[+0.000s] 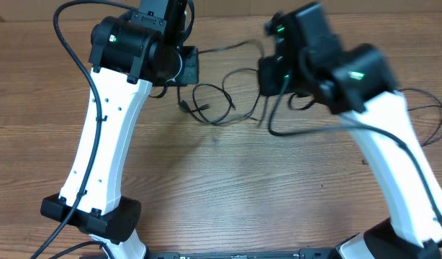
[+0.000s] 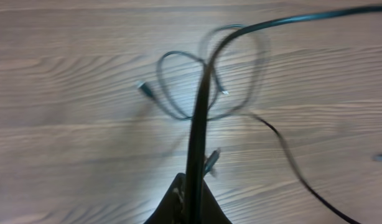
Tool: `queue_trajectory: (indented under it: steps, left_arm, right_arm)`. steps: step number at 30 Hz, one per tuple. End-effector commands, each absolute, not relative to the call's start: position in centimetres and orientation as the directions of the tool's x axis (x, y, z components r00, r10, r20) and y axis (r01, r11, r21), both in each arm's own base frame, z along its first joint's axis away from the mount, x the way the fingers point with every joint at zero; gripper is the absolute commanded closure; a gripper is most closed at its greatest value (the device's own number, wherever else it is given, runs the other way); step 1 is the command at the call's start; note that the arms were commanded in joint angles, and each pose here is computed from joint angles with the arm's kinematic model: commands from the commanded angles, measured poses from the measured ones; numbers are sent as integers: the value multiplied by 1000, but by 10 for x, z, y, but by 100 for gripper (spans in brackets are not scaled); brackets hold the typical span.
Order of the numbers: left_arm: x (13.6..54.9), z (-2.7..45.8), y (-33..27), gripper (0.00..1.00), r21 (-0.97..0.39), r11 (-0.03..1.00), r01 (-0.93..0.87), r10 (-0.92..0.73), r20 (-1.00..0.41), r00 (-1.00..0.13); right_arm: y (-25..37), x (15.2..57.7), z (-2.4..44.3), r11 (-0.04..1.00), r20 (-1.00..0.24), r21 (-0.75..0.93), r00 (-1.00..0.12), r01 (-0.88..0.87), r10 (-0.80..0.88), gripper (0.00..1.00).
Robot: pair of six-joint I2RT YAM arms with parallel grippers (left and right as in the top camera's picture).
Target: Untangle cables
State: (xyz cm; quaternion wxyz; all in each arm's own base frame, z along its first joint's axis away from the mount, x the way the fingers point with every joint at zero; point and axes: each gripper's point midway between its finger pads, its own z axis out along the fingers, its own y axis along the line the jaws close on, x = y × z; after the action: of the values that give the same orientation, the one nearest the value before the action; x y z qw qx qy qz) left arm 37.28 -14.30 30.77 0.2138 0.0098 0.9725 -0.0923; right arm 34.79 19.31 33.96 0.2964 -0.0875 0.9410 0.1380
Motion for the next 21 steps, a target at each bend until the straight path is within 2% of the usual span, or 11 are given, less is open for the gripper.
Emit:
queue_trajectory:
  steps: [1,4,7,16,21]
  left_arm:
    - [373,313,-167,96,-289,950,120,-10,-411,-912]
    - [376,317,-173,96,-320,937,139,-10,-425,-905]
    - [376,320,-179,96,-346,925,156,-8,-429,-903]
    - [368,310,-212,96,-350,905,241,80,-418,-905]
    - [366,283,-239,92,-339,900,274,145,-359,-922]
  right_arm:
    - [161,354,393,978,-715,111,-697,-178,-46,96]
    - [152,354,426,979,-777,124,-629,-160,-4,96]
    - [147,354,435,979,-788,140,-615,-151,18,96]
    - [143,357,379,989,-645,87,-764,-118,-34,96]
    - [127,366,373,994,-630,83,-777,-68,-1,96]
